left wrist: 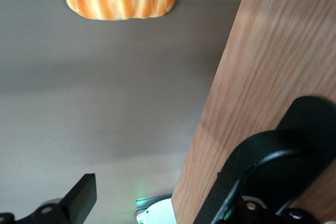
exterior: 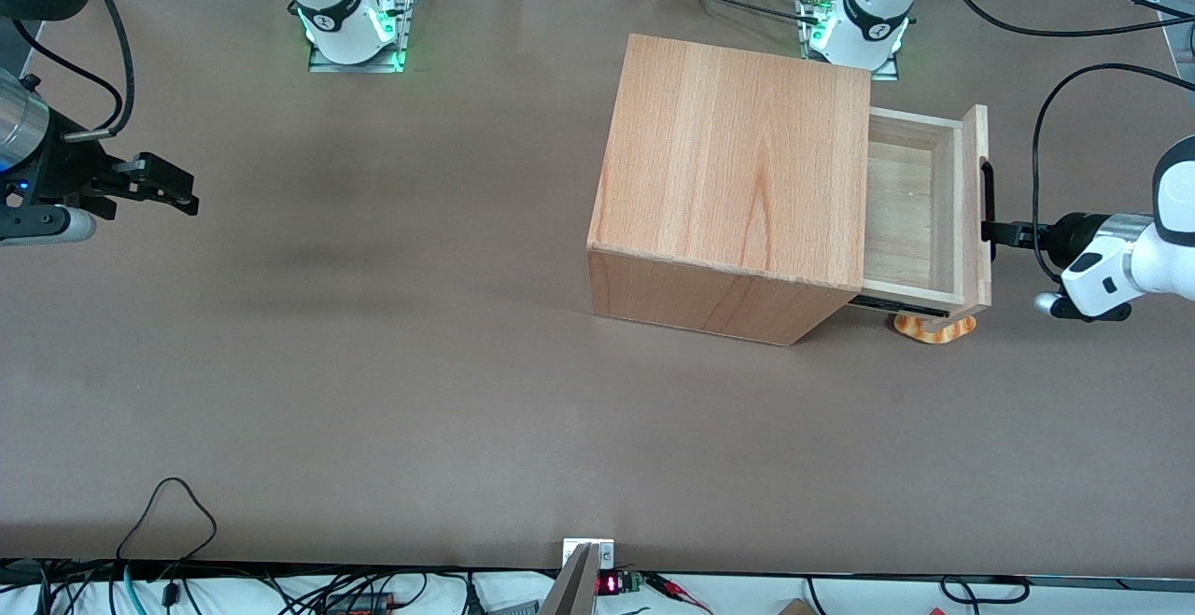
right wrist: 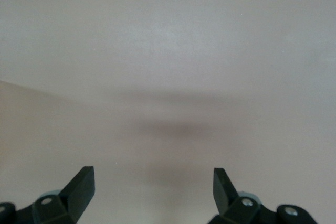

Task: Open top drawer with left arm
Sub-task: 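Pull the handle with the left gripper, sliding the drawer out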

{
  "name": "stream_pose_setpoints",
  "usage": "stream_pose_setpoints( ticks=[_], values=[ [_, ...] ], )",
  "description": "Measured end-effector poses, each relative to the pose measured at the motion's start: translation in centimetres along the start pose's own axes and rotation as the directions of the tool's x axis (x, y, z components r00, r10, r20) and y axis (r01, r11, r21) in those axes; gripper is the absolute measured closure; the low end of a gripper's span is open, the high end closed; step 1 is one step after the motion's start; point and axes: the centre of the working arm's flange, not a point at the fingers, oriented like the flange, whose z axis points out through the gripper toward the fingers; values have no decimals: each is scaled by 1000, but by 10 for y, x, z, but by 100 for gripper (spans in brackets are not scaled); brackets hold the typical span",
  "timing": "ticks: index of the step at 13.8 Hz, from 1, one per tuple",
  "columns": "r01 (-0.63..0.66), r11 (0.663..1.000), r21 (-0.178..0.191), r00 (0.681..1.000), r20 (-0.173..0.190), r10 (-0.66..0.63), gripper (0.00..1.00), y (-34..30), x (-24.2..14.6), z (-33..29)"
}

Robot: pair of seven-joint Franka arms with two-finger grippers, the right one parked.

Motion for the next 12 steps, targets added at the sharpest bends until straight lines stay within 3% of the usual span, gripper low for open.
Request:
stream_pose_setpoints(
  ticks=[7, 12],
  values=[
    [66, 997, -37, 997, -41, -68, 0, -58, -2, -14],
    [78, 996, -39, 995, -52, -80, 0, -68, -2, -18]
  ],
)
